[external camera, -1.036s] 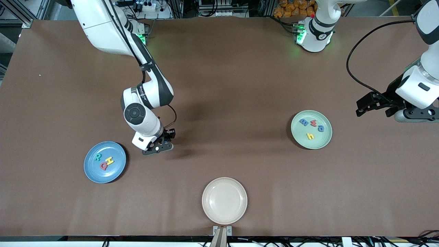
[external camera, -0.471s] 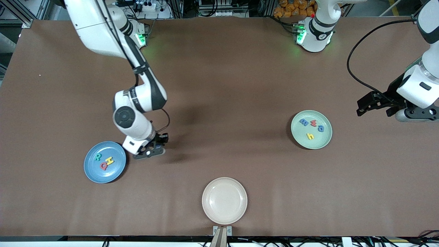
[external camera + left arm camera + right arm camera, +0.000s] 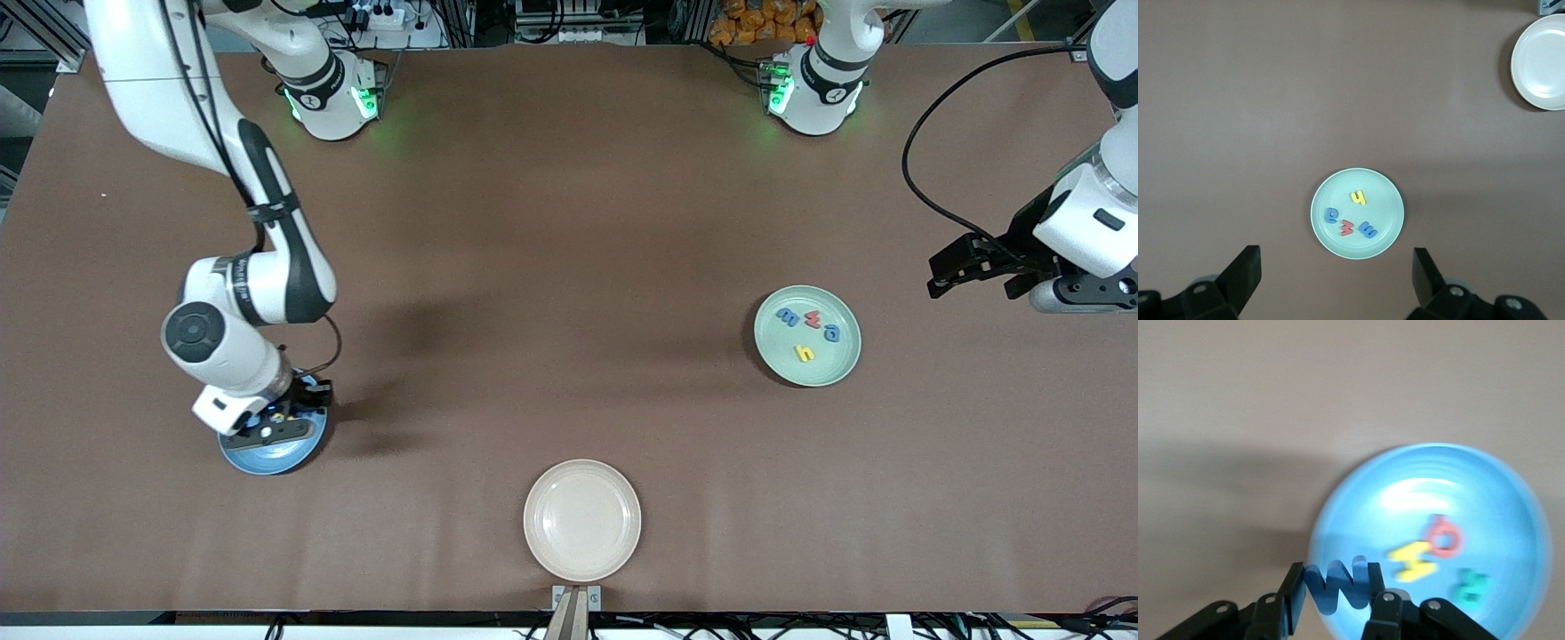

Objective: Sort uppercase to blue plate, lowercase to green plate

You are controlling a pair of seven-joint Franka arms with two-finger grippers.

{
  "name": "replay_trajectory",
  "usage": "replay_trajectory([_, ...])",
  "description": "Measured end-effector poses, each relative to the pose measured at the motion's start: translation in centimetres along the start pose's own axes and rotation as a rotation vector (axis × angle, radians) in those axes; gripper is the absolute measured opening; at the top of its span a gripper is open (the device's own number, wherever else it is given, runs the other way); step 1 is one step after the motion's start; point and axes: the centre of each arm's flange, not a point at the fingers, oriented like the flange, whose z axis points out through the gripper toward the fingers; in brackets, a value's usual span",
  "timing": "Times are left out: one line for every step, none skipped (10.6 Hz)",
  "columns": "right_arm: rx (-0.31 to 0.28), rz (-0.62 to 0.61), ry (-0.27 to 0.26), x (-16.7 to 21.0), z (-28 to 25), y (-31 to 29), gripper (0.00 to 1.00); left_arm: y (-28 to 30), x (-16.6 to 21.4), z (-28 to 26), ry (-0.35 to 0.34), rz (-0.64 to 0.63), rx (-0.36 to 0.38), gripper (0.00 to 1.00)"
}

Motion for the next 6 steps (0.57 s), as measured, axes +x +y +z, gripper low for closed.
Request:
replay_trajectory([-0.014,0.005,-0.003,-0.19,0.17,1.89,0.43,-0.04,-0.06,0.04,-0.006,-0.001,0.001,1.0])
replay_trajectory([-0.017,0.01,-0.002,-0.18,0.13,2.41,0.43,-0.06,-0.09,0.07,-0.009,-0.001,0.001,1.0])
replay_trajectory([-0.015,0.008,0.001,-0.06,0.02,2.21,0.53,-0.11,-0.1,0.07,-0.01,-0.002,0.001,1.0])
replay_trajectory([-0.014,0.004,0.003,0.03,-0.06,1.9,0.67,-0.21,-0.11,0.08,-0.012,-0.003,0.002,1.0])
replay_trajectory([-0.013,0.001,0.004,0.07,-0.08,1.65,0.78,-0.4,-0.14,0.08,-0.016,-0.007,0.003,1.0])
replay_trajectory([-0.012,0.0,0.004,0.09,-0.09,1.56,0.91,-0.51,-0.14,0.03,-0.017,-0.008,0.003,1.0])
